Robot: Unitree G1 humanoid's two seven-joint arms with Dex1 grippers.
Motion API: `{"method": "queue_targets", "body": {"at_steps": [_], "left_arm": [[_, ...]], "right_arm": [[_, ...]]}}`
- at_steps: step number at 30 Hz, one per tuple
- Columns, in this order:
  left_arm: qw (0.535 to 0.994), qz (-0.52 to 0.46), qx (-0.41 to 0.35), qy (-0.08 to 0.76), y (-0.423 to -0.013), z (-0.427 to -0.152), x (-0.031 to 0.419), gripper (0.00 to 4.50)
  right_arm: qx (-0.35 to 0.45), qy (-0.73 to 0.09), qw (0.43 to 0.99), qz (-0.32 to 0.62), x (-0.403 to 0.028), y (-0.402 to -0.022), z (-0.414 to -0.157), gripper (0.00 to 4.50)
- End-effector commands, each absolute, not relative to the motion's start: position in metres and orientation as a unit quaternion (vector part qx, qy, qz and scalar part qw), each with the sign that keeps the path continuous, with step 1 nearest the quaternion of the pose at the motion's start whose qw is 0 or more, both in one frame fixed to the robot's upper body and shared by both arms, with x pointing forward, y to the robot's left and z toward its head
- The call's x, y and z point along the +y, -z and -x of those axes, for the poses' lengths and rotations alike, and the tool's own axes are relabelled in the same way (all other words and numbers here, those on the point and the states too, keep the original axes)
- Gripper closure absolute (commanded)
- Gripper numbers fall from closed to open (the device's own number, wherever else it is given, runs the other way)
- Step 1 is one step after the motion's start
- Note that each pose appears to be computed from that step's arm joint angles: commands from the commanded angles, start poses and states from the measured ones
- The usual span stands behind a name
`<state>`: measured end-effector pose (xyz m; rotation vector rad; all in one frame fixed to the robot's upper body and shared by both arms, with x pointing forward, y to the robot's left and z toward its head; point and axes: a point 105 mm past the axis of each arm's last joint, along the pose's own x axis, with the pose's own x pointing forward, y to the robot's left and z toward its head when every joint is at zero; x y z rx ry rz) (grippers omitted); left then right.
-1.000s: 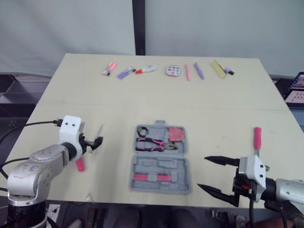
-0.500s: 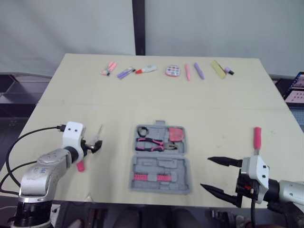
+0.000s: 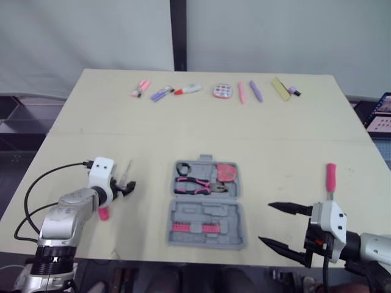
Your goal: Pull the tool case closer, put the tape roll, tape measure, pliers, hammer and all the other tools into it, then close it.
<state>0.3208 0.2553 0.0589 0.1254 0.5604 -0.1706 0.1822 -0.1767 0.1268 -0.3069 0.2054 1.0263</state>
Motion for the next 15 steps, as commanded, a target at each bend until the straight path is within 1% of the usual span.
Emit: {"method": "queue_targets", "body": {"at_steps": [1,7,15], "left_arm": [[0.957,-0.062,0.272,0.078,-0.0588,-0.3208,0.26,0.04],[0.956,-0.063,0.274,0.084,-0.0545,-0.3215,0.2599,0.04],[0.957,-0.064,0.268,0.089,-0.053,-0.3293,0.2591,0.04]], "right_arm": [[0.083,-0.487,0.854,0.164,-0.1746,-0.1362,-0.1806,0.0],[0.085,-0.486,0.855,0.163,-0.1745,-0.1358,-0.1801,0.0],[0.085,-0.485,0.855,0.163,-0.1743,-0.1359,-0.1795,0.0]]}}
